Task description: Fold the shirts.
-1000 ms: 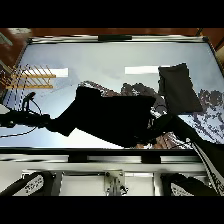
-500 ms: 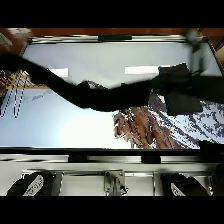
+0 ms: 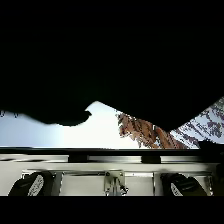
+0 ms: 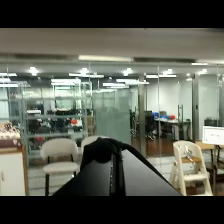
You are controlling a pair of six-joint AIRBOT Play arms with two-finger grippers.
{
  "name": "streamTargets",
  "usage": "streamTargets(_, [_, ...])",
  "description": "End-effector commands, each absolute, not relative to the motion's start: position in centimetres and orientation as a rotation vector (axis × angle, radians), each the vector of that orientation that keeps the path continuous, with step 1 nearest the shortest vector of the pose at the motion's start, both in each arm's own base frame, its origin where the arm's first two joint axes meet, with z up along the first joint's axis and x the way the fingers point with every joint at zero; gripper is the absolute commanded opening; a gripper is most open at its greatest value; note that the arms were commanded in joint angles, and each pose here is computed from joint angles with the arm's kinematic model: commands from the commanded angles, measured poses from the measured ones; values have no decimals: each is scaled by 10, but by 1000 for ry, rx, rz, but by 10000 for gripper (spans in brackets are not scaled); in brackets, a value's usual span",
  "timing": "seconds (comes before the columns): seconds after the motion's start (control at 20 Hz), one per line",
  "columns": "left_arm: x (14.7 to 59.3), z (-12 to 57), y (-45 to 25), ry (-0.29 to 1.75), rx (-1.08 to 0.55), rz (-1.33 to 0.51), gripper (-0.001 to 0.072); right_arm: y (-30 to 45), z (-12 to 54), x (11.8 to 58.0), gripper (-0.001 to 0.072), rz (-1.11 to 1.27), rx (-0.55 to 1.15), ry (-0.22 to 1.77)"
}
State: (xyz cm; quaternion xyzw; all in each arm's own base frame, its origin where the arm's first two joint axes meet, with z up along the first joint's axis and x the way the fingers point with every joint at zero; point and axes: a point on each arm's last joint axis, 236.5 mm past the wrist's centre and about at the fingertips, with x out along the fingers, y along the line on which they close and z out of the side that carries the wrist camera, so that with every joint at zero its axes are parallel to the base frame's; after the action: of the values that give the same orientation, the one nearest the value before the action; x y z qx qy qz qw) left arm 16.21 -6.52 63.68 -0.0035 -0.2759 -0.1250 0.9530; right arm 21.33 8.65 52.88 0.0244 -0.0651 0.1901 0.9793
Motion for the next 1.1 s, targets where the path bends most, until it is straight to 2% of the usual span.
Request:
streamTargets(0.0, [157,635,-50,-551,72,-146,29,71,506,213,60,317,23,-26])
streamTargets(0.2, [225,562,-31,-265,83,-120,29,43,405,256,61,156,-29,398])
streamTargets(0.35, [291,470,-16,1,10,-141,29,48,330,300,61,133,-66,702])
streamTargets(0.5, [350,367,3,235,-86,-133,29,58,262,360,61,118,-98,904])
streamTargets(0.8, [431,210,20,570,-277,-146,29,73,99,468,61,82,-149,1174])
streamTargets(1.05, [462,114,-22,806,-350,-250,29,85,14,485,70,21,-38,1323])
